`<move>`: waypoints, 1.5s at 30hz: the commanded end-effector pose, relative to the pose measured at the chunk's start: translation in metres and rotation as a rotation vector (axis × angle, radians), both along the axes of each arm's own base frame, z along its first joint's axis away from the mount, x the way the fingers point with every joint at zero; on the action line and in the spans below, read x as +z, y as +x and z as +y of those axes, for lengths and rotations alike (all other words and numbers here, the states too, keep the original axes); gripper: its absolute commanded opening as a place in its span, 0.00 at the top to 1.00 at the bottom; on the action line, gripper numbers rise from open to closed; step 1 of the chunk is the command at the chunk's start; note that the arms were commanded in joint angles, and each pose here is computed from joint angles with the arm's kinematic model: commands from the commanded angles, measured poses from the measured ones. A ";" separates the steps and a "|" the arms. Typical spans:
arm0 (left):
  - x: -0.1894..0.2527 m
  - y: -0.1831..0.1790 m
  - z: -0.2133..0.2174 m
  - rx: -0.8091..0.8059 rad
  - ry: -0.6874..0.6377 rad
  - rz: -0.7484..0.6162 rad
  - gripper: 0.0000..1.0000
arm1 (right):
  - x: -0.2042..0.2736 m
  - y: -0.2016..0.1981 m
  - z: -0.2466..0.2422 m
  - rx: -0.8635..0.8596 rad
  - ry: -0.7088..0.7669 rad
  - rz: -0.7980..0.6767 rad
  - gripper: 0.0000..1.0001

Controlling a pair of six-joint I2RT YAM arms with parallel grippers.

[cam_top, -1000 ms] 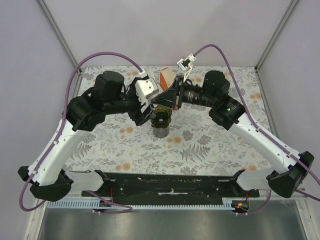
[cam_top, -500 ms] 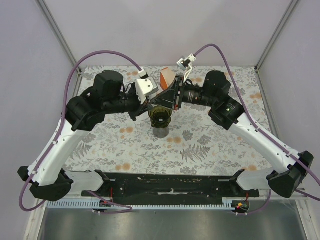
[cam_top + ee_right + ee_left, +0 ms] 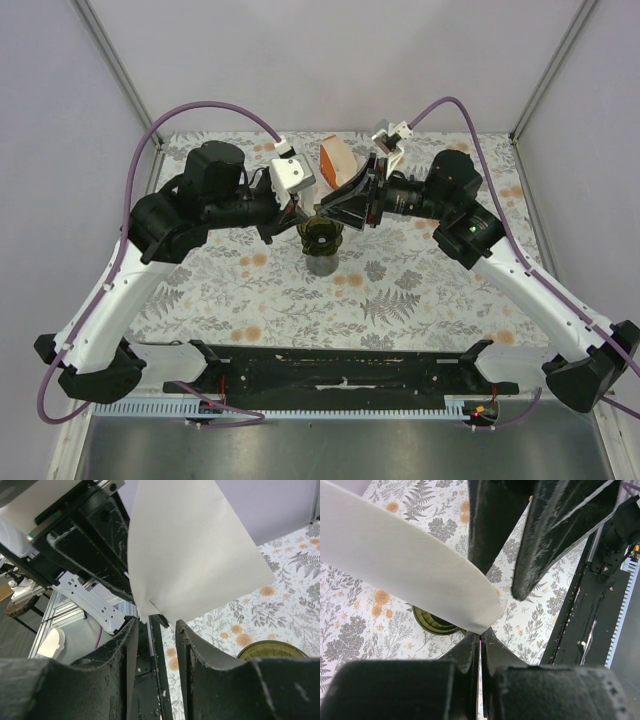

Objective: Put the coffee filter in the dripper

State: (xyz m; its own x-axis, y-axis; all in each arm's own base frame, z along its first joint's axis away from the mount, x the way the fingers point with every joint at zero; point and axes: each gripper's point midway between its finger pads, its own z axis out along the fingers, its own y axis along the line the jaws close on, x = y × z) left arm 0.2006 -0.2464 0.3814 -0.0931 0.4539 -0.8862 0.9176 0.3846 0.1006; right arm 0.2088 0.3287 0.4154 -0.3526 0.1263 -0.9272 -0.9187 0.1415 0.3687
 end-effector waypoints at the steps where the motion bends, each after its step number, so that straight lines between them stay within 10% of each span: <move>1: 0.018 -0.007 0.000 -0.001 -0.058 -0.016 0.98 | 0.016 -0.017 -0.009 0.054 0.024 -0.159 0.57; 33: 0.015 -0.003 -0.002 -0.005 -0.046 -0.015 0.98 | 0.021 -0.012 0.008 0.099 0.047 -0.151 0.93; 45: 0.013 -0.005 -0.002 -0.011 -0.042 -0.012 0.98 | 0.028 -0.006 0.007 0.065 0.046 -0.168 0.88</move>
